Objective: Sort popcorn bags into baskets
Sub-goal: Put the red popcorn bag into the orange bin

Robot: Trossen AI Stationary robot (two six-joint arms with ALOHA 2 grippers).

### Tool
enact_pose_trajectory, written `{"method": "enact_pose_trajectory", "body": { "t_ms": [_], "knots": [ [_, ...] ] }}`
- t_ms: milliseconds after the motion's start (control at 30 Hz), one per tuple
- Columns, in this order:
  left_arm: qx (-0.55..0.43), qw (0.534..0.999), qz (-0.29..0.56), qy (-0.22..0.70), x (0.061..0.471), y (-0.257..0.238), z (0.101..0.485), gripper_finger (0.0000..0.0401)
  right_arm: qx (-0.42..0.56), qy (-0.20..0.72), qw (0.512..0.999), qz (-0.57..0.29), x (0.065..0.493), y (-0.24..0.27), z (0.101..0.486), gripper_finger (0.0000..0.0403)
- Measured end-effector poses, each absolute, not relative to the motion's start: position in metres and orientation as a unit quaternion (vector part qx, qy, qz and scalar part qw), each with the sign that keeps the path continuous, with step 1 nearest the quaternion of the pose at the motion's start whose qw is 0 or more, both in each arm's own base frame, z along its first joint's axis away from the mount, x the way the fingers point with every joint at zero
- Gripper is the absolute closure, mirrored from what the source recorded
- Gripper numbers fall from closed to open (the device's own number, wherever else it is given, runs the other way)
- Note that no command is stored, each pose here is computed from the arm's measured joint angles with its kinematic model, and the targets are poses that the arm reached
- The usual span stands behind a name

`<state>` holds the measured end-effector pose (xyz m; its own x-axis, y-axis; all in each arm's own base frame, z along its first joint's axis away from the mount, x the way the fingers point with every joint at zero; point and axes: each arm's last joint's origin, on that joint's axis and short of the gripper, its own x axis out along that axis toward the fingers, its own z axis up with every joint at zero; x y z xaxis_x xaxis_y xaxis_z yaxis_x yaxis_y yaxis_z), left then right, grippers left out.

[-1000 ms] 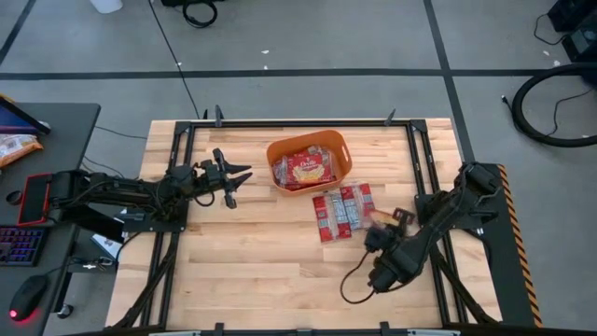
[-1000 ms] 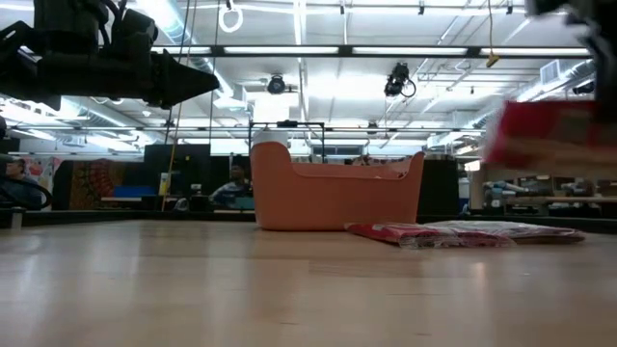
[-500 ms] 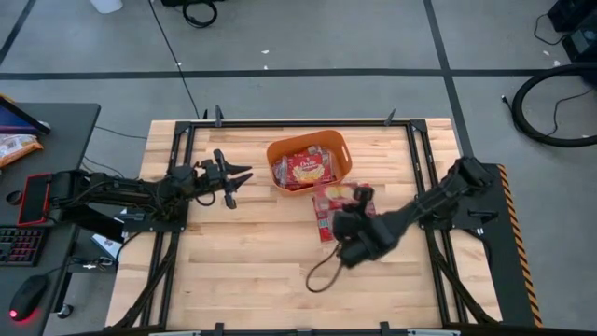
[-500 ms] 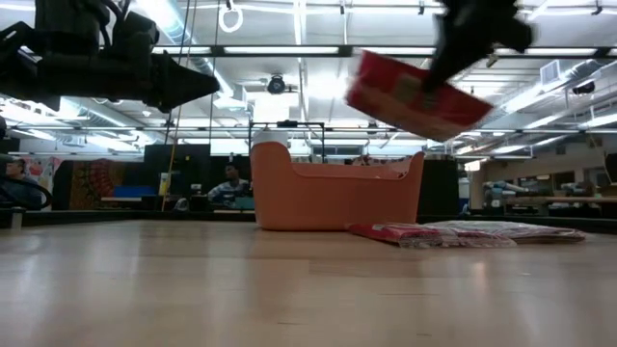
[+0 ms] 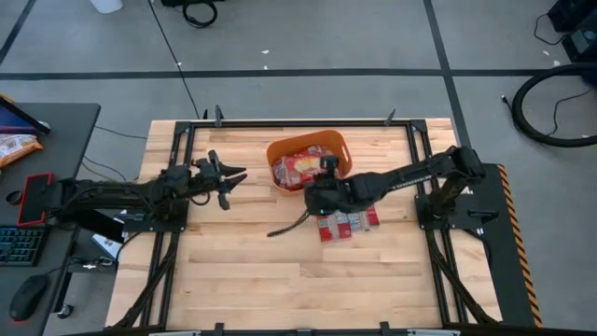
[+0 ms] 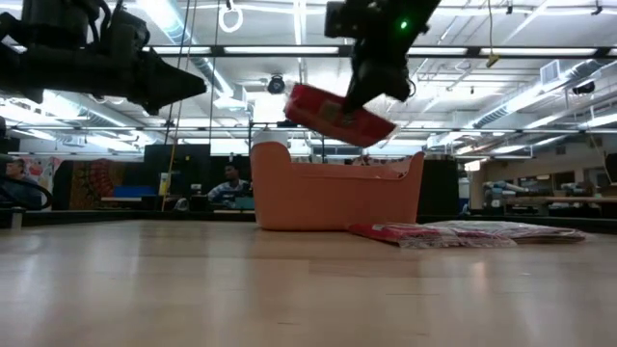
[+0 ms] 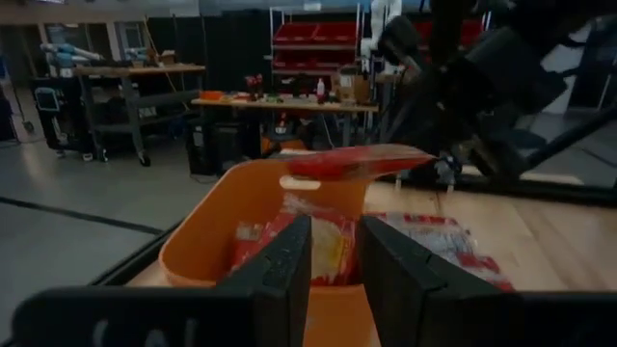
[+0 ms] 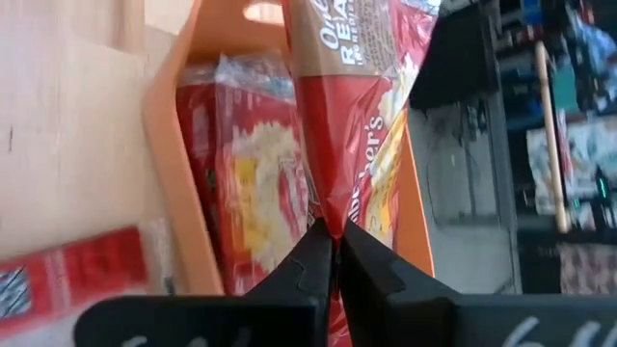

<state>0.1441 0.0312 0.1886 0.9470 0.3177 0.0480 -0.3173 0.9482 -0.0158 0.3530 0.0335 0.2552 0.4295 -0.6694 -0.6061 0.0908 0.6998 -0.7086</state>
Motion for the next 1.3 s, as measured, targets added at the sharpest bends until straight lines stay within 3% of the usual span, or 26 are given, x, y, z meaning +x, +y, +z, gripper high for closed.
{"method": "enact_pose_trajectory", "body": {
  "t_ms": [233, 433, 600, 933, 1133, 1300],
  "knots": [
    [0.006, 0.984, 0.174, -0.026, 0.127, 0.029, 0.194, 0.0308, -0.325, 0.457, 0.799, -0.215, 0.365, -0.012, 0.237, 0.0382],
    [0.019, 0.983, 0.178, -0.032, 0.118, 0.027, 0.196, 0.0308, -0.272, 0.462, 0.824, -0.185, 0.364, -0.053, 0.233, 0.0381],
    [0.031, 0.976, 0.216, -0.022, 0.113, 0.029, 0.192, 0.0308, -0.270, 0.469, 0.821, -0.178, 0.361, -0.071, 0.233, 0.0351],
    [0.066, 0.966, 0.249, 0.007, 0.111, 0.030, 0.178, 0.0308, -0.221, 0.473, 0.826, -0.213, 0.361, -0.066, 0.239, 0.0252],
    [0.090, 0.951, 0.296, -0.005, 0.109, 0.032, 0.183, 0.0308, -0.114, 0.487, 0.854, -0.148, 0.361, -0.057, 0.257, 0.0237],
    [0.088, 0.950, 0.300, -0.011, 0.109, 0.033, 0.184, 0.0308, -0.081, 0.553, 0.821, -0.112, 0.350, -0.042, 0.260, 0.0238]
  ]
}}
